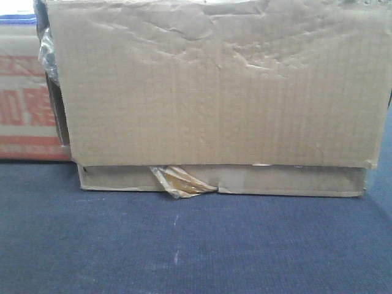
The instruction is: Stack two boxes on right shelf middle
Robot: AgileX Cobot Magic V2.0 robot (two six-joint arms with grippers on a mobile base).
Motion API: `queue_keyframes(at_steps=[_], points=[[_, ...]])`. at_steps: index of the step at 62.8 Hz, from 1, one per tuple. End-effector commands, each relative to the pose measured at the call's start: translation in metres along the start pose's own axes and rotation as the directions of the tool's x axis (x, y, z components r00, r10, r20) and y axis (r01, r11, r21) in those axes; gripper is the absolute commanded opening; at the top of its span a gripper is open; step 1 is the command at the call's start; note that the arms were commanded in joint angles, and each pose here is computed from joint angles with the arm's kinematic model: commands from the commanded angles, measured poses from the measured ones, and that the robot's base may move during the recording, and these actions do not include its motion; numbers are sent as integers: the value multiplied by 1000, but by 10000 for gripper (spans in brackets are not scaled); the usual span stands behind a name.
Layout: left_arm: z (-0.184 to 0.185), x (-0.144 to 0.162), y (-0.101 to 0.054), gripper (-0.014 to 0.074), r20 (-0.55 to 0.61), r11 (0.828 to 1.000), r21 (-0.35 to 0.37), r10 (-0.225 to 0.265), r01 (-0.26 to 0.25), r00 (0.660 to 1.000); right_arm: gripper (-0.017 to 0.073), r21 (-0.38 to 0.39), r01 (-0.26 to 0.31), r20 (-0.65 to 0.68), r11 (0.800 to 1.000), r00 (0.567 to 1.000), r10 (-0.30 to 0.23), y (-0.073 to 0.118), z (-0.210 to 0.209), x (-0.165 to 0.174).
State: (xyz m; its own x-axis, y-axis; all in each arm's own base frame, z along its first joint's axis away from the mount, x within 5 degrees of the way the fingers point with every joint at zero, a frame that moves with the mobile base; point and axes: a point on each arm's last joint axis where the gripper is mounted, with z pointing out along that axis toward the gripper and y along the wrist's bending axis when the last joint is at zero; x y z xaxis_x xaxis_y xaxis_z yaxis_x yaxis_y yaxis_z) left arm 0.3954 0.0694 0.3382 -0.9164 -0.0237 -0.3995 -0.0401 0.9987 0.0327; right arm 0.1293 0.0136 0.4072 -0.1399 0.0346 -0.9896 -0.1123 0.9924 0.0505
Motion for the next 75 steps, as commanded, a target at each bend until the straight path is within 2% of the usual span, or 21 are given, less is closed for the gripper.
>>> queue_keyframes(at_steps=[1,6,12,19,22,24,29,34,39,46,54,61,65,75], points=[[-54,4,2,-111,127,997,-58,-52,59,991,570,2,1,20,1000,1000,-1,0,-2,-4],[-93,8,4,-111,226,989,-93,-88,111,970,570,2,1,20,1000,1000,-1,0,-2,-4],[-146,14,-1,-111,369,984,-73,-122,160,921,570,2,1,20,1000,1000,-1,0,-2,-4],[-195,18,-17,-111,510,990,-42,-93,133,855,570,2,1,20,1000,1000,-1,0,-2,-4],[-211,19,-26,-111,552,992,-16,-96,125,828,570,2,1,20,1000,1000,-1,0,-2,-4],[-221,19,-35,-111,575,994,7,-93,110,813,570,2,1,20,1000,1000,-1,0,-2,-4],[-239,18,-70,-111,623,998,68,-49,9,781,570,2,1,20,1000,1000,-1,0,-2,-4],[-243,18,-101,-111,644,989,117,-8,-88,765,570,2,1,20,1000,1000,-1,0,-2,-4],[-233,15,-131,-111,629,975,159,20,-154,777,570,1,1,19,1000,1000,-1,0,-2,-4],[-207,8,-171,-111,578,953,185,92,-240,811,570,1,1,19,1000,1000,-1,0,-2,-4],[-167,-3,-204,-111,509,942,206,129,-266,851,570,-2,2,20,1000,1000,-2,0,-2,-4],[-129,-12,-221,-111,433,938,223,150,-267,889,570,-2,2,20,1000,1000,-2,0,-2,-4],[-110,-17,-228,-111,389,943,230,139,-243,911,570,-2,2,20,1000,1000,-2,0,-2,-4],[-87,-20,-235,-109,337,943,232,150,-237,929,570,-2,2,20,1000,1000,-2,0,-2,-4]])
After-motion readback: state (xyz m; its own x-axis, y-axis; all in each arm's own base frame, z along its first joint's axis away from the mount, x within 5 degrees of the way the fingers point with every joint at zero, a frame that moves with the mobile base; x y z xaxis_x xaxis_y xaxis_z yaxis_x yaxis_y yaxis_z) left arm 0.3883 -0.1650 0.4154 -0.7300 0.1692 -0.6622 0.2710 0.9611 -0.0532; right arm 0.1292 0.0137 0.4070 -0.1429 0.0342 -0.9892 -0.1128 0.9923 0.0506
